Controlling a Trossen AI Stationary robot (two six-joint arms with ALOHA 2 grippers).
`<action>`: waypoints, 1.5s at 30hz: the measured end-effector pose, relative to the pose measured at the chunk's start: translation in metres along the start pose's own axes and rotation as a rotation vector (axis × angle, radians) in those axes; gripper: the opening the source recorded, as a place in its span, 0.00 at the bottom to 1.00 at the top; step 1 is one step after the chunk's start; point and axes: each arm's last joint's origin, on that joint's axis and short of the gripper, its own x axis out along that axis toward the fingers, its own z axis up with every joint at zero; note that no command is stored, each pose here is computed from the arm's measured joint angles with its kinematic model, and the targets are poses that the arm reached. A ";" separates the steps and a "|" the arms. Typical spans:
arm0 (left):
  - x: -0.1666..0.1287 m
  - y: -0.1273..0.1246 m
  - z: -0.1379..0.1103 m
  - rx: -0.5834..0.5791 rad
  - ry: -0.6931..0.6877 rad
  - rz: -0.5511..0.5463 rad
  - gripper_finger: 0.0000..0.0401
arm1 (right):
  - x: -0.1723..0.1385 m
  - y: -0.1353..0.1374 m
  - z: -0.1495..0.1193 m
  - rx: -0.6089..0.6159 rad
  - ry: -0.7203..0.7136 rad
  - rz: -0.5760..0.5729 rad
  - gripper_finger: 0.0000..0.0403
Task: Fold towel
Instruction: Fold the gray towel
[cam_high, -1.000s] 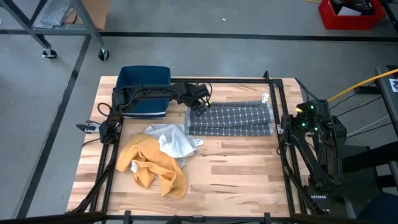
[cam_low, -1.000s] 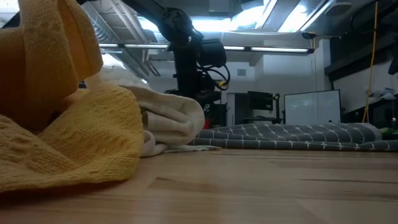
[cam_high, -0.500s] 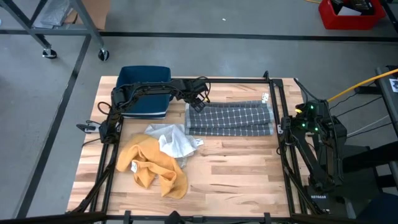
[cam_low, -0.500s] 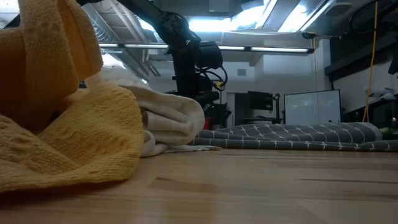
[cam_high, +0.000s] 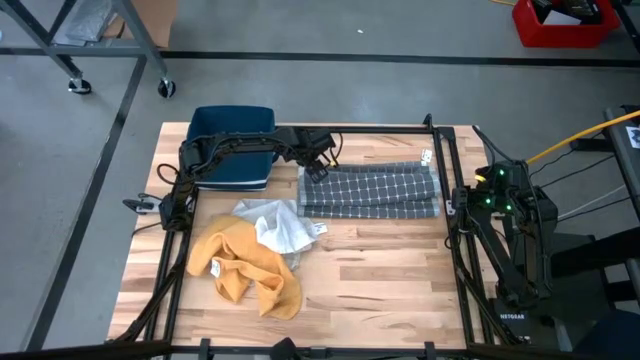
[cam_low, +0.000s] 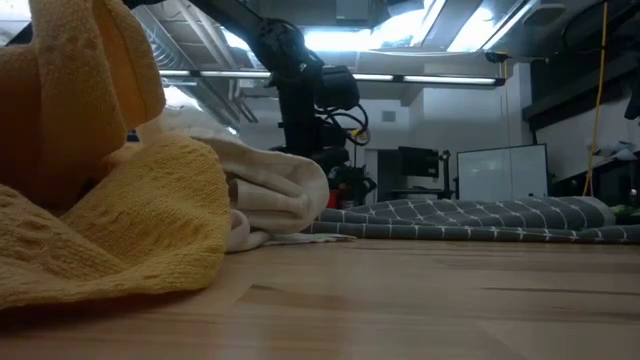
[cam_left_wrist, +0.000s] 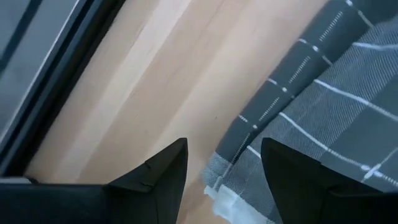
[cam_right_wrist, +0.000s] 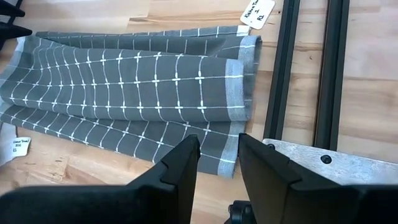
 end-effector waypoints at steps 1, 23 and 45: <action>0.000 0.000 0.000 0.026 0.000 0.000 0.49 | 0.000 0.000 0.000 -0.012 0.003 0.004 0.30; -0.002 -0.001 0.023 0.355 -0.233 0.015 0.49 | -0.007 0.014 0.006 -0.002 -0.016 0.445 0.04; 0.000 0.014 0.036 0.412 -0.378 -0.211 0.38 | -0.033 0.038 0.088 0.015 -0.469 0.821 0.05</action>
